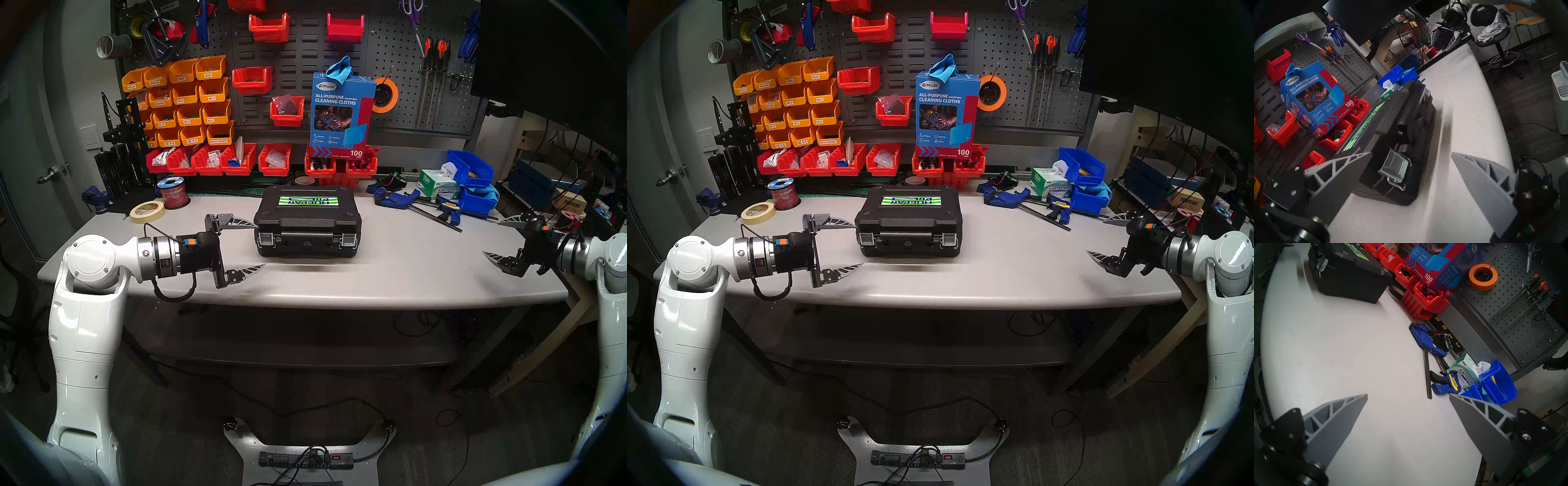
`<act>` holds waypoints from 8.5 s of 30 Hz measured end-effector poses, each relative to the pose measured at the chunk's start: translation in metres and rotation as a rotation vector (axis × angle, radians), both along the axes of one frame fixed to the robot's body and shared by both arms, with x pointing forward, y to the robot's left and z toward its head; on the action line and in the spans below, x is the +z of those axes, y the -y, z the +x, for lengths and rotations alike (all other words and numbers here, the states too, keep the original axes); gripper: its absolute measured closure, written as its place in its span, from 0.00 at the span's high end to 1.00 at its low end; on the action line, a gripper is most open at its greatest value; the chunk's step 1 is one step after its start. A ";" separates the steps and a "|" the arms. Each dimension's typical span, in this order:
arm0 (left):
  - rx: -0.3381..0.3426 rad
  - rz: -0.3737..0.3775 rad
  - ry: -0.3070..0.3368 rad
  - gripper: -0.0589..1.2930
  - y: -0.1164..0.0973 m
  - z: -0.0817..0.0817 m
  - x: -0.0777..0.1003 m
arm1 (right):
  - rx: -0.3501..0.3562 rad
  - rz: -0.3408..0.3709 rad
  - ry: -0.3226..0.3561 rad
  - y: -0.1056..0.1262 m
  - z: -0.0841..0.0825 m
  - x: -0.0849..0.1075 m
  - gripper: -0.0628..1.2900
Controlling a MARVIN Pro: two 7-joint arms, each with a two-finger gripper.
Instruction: Open the tool box
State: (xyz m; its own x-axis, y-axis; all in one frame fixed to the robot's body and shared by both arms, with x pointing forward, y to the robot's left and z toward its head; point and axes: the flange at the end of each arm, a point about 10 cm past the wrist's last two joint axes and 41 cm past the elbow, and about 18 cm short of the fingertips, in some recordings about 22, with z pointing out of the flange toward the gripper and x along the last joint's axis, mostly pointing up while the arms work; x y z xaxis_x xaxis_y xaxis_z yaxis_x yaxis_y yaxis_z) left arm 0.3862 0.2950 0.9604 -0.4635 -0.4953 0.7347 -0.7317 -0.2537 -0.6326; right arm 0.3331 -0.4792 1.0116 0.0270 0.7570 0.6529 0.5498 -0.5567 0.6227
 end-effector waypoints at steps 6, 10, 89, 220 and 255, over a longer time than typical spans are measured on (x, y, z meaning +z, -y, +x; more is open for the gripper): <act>-0.003 -0.007 0.000 0.98 0.008 0.007 -0.009 | 0.000 0.000 0.000 0.000 0.000 0.000 0.98; 0.010 0.000 0.000 0.98 0.011 0.013 -0.015 | 0.000 0.000 0.000 0.000 0.000 0.000 0.98; 0.760 -0.698 0.108 0.96 -0.078 0.027 0.108 | 0.263 0.025 0.071 -0.055 0.008 0.030 0.98; 0.776 -0.707 0.147 0.96 -0.080 0.029 0.120 | 0.645 -0.002 0.140 -0.262 0.073 -0.058 0.01; 0.776 -0.707 0.148 0.96 -0.080 0.029 0.121 | 0.699 -0.090 0.146 -0.267 0.040 -0.017 0.97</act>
State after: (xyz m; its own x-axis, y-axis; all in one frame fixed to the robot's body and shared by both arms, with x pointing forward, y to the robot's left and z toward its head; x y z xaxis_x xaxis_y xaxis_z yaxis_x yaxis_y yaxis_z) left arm 0.4151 0.3749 1.0812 -0.3120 -0.1760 0.9337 -0.1389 -0.9637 -0.2280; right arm 0.3736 -0.2119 0.9942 -0.5659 0.6164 0.5476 0.6669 -0.0483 0.7436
